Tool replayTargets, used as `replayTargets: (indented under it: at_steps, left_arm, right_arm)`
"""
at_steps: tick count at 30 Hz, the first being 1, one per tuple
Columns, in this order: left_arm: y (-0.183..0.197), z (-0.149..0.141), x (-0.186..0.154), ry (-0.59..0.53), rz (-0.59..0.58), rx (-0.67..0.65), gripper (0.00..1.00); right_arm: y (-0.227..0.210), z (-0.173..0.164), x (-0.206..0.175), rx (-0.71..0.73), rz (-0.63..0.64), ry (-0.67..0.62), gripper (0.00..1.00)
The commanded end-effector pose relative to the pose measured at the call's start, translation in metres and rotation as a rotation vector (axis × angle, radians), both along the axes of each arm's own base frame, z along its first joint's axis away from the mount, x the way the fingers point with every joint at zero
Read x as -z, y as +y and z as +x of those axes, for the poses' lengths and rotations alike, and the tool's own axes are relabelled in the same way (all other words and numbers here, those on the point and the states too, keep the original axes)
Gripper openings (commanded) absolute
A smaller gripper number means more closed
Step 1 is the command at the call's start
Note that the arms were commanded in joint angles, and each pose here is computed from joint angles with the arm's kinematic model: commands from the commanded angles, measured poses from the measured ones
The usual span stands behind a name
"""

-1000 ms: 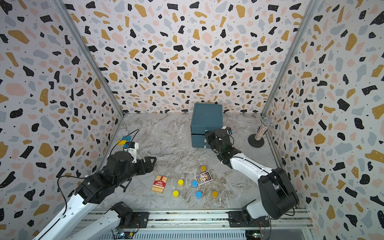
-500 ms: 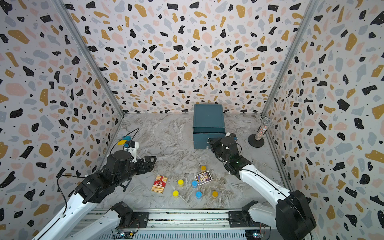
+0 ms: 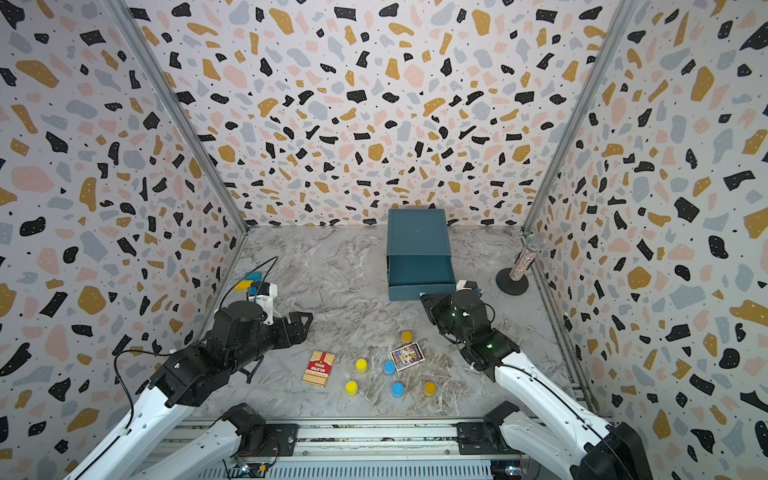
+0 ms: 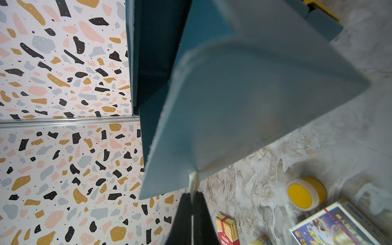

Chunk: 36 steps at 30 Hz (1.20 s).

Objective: Put the paint cans in the drawer according to color
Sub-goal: Open the drawer in the storage box, then pick up the paint can at the center of the board.

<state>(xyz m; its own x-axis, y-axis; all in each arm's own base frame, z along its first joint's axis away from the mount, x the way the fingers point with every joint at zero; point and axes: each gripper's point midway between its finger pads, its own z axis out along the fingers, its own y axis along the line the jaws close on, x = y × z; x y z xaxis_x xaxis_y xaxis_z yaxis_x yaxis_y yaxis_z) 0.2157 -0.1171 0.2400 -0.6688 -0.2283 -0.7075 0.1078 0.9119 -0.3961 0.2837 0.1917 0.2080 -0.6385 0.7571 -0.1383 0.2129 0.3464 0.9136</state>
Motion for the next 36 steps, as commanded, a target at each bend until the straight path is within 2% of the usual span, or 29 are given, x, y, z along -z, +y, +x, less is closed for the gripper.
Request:
replayTargets:
  at_steps: [1, 14, 17, 19, 20, 25, 29, 33, 36]
  left_arm:
    - [0.000, 0.002, -0.023, -0.058, -0.020, -0.003, 0.88]
    - [0.000, 0.002, -0.023, -0.056, -0.024, -0.002, 0.88]
    - [0.000, 0.001, -0.023, -0.055, -0.021, -0.003, 0.88]
    - [0.000, 0.002, -0.023, -0.054, -0.020, -0.004, 0.89]
    - [0.000, 0.001, -0.022, -0.053, -0.020, -0.004, 0.89]
    - [0.000, 0.002, -0.020, -0.051, -0.015, -0.004, 0.89]
    - [0.001, 0.002, -0.020, -0.051, -0.012, -0.004, 0.89]
    - [0.001, 0.003, -0.020, -0.050, -0.011, -0.006, 0.89]
    - [0.001, 0.003, -0.019, -0.049, -0.011, -0.009, 0.89]
  right_arm:
    - [0.002, -0.009, 0.009, -0.037, -0.022, 0.027, 0.00]
    - [0.002, -0.012, 0.013, -0.057, -0.059, 0.042, 0.00]
    - [0.001, -0.015, 0.020, -0.080, -0.115, 0.069, 0.38]
    - [-0.002, -0.017, 0.022, -0.089, -0.162, 0.076, 0.52]
    - [-0.005, -0.018, 0.023, -0.093, -0.188, 0.071, 0.54]
    - [-0.020, -0.028, 0.024, -0.139, -0.366, 0.042, 0.55]
    - [-0.030, -0.040, 0.032, -0.226, -0.602, 0.005, 0.54]
    - [-0.033, -0.055, 0.057, -0.328, -0.843, -0.022, 0.53]
    - [-0.020, -0.061, 0.073, -0.393, -0.921, -0.081, 0.52]
